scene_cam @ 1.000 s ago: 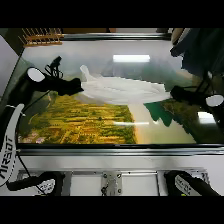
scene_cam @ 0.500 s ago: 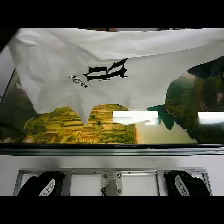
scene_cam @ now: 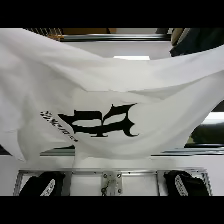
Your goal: Fold the clothes and pants, and hang the long-sleeved shirts on hangers.
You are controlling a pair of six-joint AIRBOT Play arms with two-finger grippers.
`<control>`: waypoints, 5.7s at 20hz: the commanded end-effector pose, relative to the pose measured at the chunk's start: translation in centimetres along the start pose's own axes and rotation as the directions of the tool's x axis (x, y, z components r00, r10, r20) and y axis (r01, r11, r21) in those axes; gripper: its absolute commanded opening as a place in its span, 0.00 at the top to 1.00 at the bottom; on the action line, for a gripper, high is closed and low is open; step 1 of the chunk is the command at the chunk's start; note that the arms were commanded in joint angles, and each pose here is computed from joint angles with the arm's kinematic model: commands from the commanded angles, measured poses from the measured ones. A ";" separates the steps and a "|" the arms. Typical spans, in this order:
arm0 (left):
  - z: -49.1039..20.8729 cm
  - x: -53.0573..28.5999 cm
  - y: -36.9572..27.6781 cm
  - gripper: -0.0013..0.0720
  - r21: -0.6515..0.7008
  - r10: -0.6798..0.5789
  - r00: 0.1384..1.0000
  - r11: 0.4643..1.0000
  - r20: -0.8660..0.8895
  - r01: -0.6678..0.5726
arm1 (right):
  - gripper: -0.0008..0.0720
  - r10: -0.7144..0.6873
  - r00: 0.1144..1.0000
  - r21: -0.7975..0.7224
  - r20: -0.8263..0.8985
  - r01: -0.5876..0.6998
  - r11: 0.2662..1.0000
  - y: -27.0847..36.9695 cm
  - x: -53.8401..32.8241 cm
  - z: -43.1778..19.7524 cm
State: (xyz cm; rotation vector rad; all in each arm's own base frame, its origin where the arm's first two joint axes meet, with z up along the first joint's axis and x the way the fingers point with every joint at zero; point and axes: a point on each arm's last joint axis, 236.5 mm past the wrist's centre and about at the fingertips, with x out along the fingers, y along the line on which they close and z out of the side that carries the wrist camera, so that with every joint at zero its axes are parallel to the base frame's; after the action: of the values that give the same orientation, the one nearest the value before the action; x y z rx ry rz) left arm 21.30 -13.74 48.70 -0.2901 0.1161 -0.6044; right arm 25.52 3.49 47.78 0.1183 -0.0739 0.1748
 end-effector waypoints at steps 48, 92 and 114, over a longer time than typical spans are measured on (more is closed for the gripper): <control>-52.6 9.2 31.8 0.44 -0.229 0.044 0.362 0.703 -0.931 -0.673 | 0.09 0.150 0.549 0.320 -0.822 0.228 0.919 -5.8 6.9 -39.5; -5.7 3.0 15.3 0.97 0.048 0.360 0.918 0.933 -0.168 -0.358 | 0.98 -0.134 0.968 0.153 -0.211 0.168 0.974 -7.4 7.5 -8.6; -19.9 11.9 26.9 0.97 -0.213 0.299 0.820 0.870 -0.488 -0.444 | 0.98 0.001 0.637 0.198 -0.771 0.238 0.951 -8.2 12.2 -28.3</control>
State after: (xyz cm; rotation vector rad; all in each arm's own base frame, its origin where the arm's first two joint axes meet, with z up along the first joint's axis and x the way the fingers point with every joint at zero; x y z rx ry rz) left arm 36.21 -3.45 30.03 -0.4093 0.5200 -0.2251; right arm 36.68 0.49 27.83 0.3164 0.6060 0.0774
